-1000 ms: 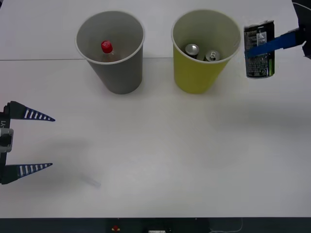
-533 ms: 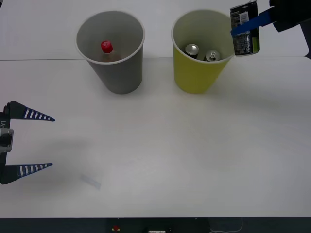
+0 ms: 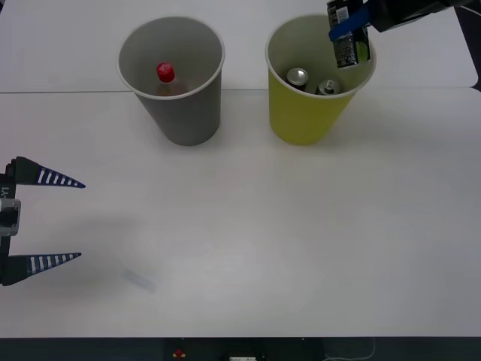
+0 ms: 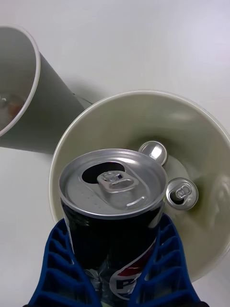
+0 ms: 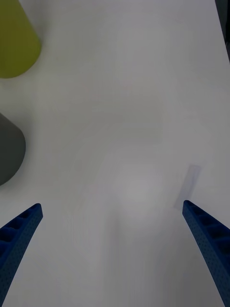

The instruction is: Put the can into the green bin and the plastic bottle into the gray bin

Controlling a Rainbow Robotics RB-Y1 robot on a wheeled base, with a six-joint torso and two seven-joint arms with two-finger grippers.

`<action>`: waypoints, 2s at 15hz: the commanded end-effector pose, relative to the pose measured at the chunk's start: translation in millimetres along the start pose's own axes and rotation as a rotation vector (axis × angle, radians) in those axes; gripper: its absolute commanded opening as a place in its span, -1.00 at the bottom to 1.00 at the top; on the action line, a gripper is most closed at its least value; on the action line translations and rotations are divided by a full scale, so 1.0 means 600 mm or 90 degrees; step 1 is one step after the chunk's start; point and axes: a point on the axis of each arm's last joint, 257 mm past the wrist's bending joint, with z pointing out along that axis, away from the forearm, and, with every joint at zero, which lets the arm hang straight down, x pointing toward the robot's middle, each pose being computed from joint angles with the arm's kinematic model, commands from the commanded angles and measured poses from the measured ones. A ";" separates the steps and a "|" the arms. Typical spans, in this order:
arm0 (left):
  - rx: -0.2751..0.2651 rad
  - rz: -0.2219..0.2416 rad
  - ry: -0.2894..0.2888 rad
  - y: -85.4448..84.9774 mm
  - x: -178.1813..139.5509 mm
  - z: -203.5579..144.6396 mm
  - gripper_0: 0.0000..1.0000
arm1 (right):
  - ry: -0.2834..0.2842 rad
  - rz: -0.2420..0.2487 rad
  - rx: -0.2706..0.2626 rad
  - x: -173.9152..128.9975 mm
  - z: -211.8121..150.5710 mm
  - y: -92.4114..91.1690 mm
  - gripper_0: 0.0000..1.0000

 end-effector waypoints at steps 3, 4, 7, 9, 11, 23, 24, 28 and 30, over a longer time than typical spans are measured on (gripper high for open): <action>0.000 0.000 0.000 0.000 0.000 0.000 1.00 | -0.004 -0.050 -0.009 -0.003 0.014 0.002 0.17; 0.000 0.000 0.000 0.000 0.000 0.000 1.00 | -0.007 -0.066 -0.014 -0.005 0.014 0.005 0.53; 0.000 0.000 0.000 0.000 0.000 0.000 1.00 | -0.012 -0.089 -0.030 -0.006 0.014 0.015 1.00; 0.000 0.000 0.000 0.000 0.000 0.000 1.00 | -0.018 -0.094 -0.051 -0.008 0.003 0.024 1.00; 0.000 0.000 0.000 0.000 0.000 0.000 1.00 | -0.025 -0.114 -0.088 0.003 -0.011 0.034 1.00; 0.000 0.000 0.000 0.000 0.000 0.000 1.00 | -0.065 -0.311 -0.208 0.118 -0.070 0.058 1.00; 0.000 0.000 0.000 0.000 0.000 0.000 1.00 | -0.070 -0.330 -0.214 0.128 -0.074 0.060 1.00; 0.000 0.000 0.000 0.000 0.000 0.000 1.00 | -0.081 -0.428 -0.213 0.167 -0.090 0.061 1.00; 0.000 0.000 0.000 0.000 0.000 0.000 1.00 | -0.089 -0.473 -0.215 0.188 -0.096 0.062 1.00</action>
